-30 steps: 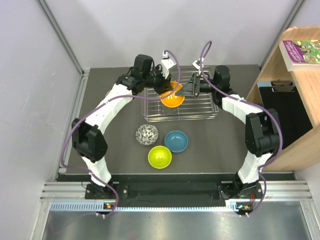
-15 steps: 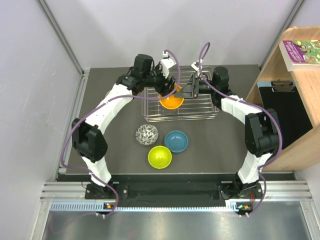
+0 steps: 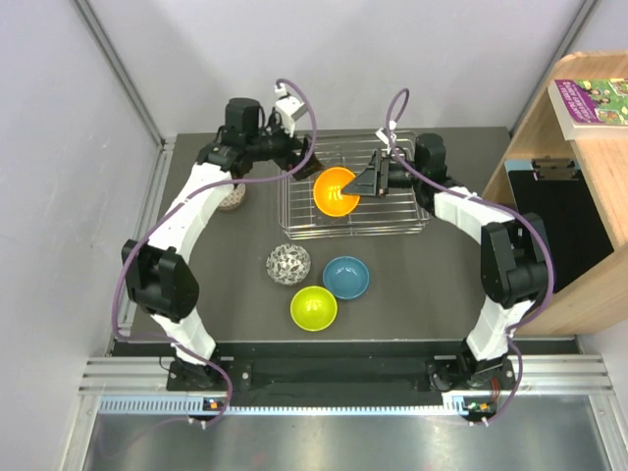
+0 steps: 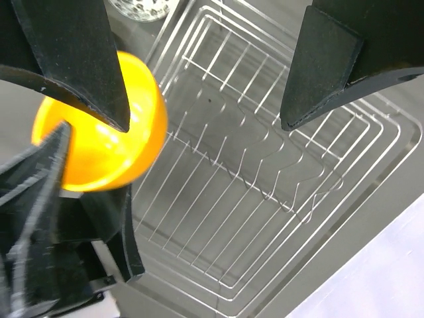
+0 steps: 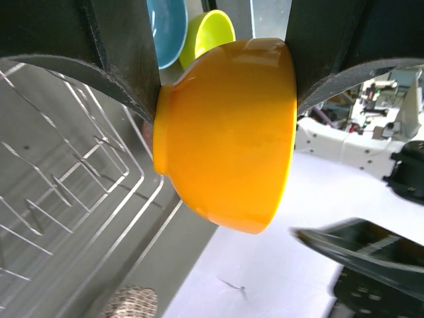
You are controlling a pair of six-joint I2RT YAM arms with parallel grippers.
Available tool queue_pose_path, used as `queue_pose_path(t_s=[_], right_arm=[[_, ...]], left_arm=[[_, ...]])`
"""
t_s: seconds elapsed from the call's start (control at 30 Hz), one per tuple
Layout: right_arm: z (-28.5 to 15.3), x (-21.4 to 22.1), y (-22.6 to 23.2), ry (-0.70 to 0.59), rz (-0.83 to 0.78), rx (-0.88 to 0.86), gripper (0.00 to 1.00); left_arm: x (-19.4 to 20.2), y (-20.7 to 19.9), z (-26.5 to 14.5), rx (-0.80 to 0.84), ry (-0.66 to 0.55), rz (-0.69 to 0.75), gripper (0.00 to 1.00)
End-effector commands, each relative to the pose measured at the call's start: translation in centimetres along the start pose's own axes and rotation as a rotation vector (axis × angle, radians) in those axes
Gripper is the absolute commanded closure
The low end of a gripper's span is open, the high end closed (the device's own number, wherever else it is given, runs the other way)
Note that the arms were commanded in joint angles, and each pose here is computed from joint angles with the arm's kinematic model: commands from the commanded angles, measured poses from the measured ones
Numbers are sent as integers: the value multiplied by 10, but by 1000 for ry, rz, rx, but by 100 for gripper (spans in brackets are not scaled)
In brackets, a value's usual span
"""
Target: Load the bowls into the dish rack
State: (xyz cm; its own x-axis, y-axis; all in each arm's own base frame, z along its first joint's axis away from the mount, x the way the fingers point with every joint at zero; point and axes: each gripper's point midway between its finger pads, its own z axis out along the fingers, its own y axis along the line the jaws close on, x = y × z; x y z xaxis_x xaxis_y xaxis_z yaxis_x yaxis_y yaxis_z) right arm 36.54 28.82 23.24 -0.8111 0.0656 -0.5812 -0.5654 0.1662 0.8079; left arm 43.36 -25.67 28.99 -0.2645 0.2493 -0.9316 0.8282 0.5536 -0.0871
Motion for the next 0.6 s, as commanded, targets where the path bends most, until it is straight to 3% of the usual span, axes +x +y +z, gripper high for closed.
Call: queue_pose_path(t_s=[0.0,0.27,0.57], right_arm=[[-6,-24,12,-54,-108,51,100],[-24,-56,-27,-68,-230,368,100],[-66,-111,-50,-97,-426,813,100]], left_arm=[[-41,-17,-38,41,-137,7,1],[1,7,-71,-105,-78,-28,1],[95,53,-97,-238,45,-224,1]])
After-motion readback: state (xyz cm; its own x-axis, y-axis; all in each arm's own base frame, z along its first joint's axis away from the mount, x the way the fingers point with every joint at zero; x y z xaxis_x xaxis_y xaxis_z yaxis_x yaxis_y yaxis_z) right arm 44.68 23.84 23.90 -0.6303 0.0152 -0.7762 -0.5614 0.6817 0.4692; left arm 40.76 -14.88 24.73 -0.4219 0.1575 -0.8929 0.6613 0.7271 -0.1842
